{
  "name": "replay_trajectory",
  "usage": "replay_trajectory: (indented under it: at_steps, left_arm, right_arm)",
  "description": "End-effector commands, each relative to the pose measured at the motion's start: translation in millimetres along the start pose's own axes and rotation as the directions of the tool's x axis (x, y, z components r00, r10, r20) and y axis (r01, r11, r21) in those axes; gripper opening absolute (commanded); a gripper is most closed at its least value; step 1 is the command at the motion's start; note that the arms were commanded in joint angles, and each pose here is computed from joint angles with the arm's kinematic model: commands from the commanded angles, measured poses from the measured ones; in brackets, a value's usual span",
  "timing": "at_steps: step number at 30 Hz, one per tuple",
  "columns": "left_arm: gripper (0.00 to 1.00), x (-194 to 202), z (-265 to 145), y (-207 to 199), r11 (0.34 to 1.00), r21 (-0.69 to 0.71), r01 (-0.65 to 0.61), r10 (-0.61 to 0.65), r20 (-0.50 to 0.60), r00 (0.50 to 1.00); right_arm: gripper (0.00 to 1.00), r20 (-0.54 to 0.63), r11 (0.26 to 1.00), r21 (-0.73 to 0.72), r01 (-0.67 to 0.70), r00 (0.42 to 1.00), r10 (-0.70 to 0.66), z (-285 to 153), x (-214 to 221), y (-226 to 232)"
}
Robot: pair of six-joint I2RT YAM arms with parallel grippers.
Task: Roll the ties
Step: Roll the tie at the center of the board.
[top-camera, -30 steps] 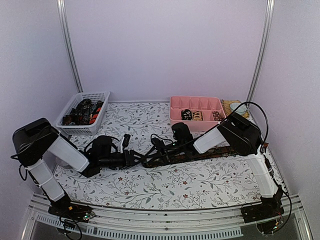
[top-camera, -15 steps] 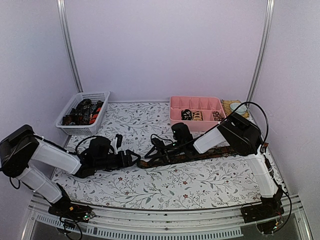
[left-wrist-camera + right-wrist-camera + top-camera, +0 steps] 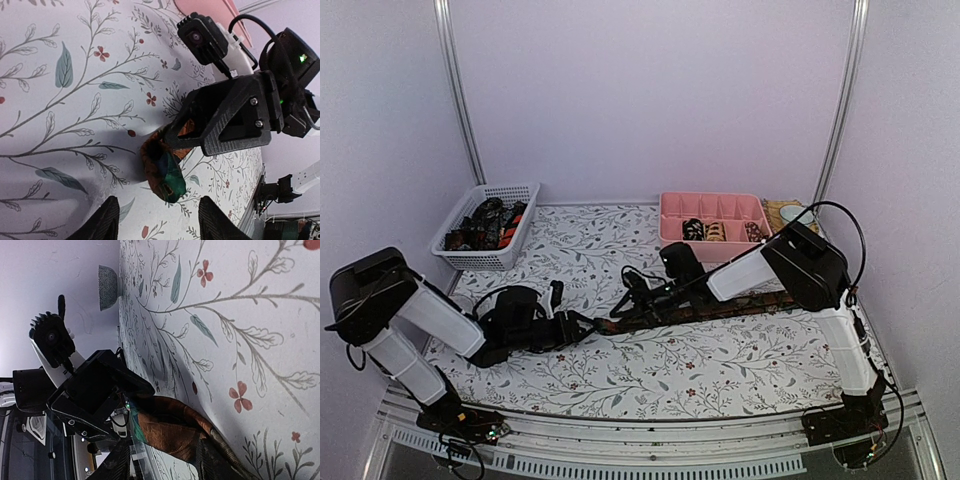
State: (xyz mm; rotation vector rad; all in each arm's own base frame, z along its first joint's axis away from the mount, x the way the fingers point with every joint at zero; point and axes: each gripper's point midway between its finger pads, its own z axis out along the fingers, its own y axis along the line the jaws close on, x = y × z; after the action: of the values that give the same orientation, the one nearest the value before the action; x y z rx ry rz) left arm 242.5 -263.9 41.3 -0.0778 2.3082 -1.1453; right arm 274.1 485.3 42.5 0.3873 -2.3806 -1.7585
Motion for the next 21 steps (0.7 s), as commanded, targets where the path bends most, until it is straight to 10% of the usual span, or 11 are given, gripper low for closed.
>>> replay_trajectory:
  at_steps: [1,21]
  left_arm:
    - [0.51,3,0,-12,0.997,0.075,0.001,-0.001,-0.002,1.0]
    - [0.24,1,6,-5,0.993,0.112,0.04,-0.038,-0.014,0.999]
  right_arm:
    - [0.45,0.076,0.976,-0.014,0.215,0.974,-0.214,-27,-10,88]
    - [0.44,-0.035,0.98,0.027,0.199,0.98,-0.198,-4,13,76]
